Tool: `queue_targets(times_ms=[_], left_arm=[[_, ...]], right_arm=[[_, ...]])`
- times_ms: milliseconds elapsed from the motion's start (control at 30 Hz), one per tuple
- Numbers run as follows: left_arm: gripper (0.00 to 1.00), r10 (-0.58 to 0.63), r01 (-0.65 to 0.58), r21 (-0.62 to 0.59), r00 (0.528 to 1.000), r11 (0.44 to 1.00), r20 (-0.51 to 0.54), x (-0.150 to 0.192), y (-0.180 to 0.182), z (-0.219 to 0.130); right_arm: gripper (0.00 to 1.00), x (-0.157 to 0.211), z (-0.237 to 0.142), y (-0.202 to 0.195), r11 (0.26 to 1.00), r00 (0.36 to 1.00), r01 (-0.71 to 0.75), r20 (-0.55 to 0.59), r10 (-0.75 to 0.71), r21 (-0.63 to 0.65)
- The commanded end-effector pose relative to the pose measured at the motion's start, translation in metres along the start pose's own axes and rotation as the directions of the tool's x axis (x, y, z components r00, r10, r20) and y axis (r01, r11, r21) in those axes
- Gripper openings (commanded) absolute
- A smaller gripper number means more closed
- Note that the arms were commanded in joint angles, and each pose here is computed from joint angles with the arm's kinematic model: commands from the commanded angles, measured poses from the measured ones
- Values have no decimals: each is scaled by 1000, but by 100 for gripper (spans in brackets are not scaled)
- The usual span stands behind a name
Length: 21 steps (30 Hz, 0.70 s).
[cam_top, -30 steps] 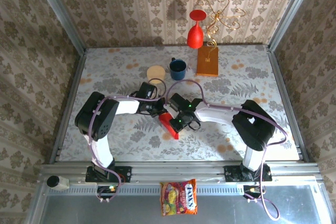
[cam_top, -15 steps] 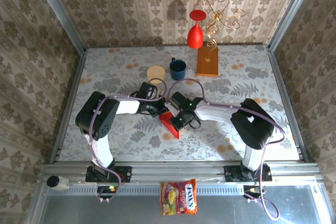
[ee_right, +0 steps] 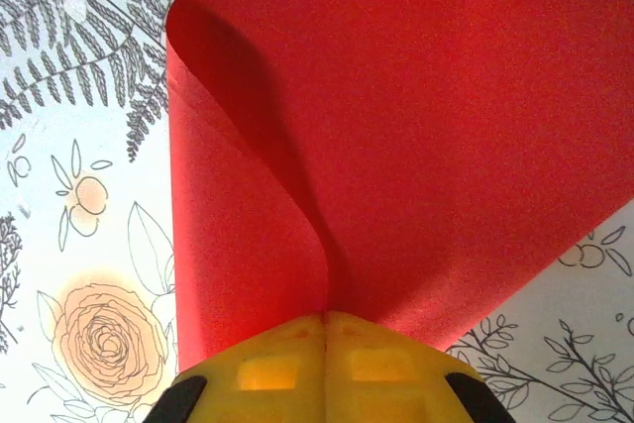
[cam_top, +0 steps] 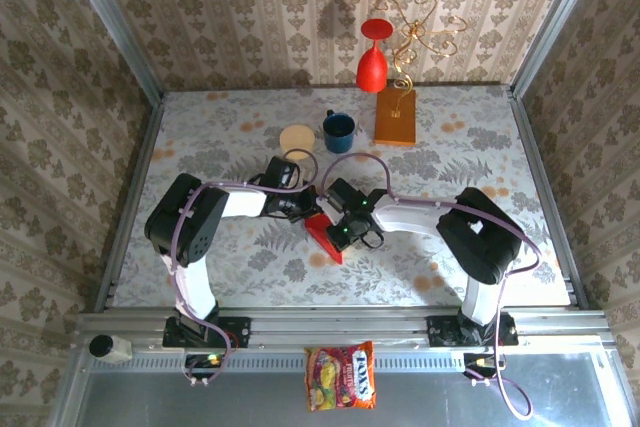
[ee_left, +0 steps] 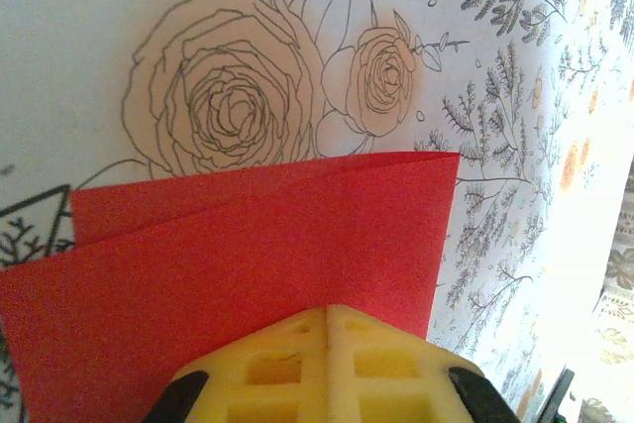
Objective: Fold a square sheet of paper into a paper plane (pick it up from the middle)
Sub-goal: Third fold the triangle at the center of the table.
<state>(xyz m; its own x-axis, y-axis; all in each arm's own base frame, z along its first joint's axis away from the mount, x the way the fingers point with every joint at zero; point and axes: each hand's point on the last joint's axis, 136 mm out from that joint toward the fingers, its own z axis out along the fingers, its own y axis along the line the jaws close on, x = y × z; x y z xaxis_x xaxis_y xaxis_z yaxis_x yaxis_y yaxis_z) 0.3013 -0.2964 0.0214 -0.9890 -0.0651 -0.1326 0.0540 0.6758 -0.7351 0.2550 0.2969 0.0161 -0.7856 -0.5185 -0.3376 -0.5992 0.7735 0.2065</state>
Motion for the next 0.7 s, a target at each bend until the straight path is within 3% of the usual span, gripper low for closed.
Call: queue_targets(times_ms=[0,300,667], left_arm=[[0,-36,37,-57,999,998,12,-3,11,-7],[0,2,1,-27,993,1000,117,-19,-14,-46],[0,53,-53,-6,992,999,111,37,-16,-59]], right_arm=[[0,24,13,-9,999,997,-44,-61,45,14],[0,34,15,-13,998,995,-62,-71,63,21],[0,35,16,-13,998,995,-63,-79,64,11]])
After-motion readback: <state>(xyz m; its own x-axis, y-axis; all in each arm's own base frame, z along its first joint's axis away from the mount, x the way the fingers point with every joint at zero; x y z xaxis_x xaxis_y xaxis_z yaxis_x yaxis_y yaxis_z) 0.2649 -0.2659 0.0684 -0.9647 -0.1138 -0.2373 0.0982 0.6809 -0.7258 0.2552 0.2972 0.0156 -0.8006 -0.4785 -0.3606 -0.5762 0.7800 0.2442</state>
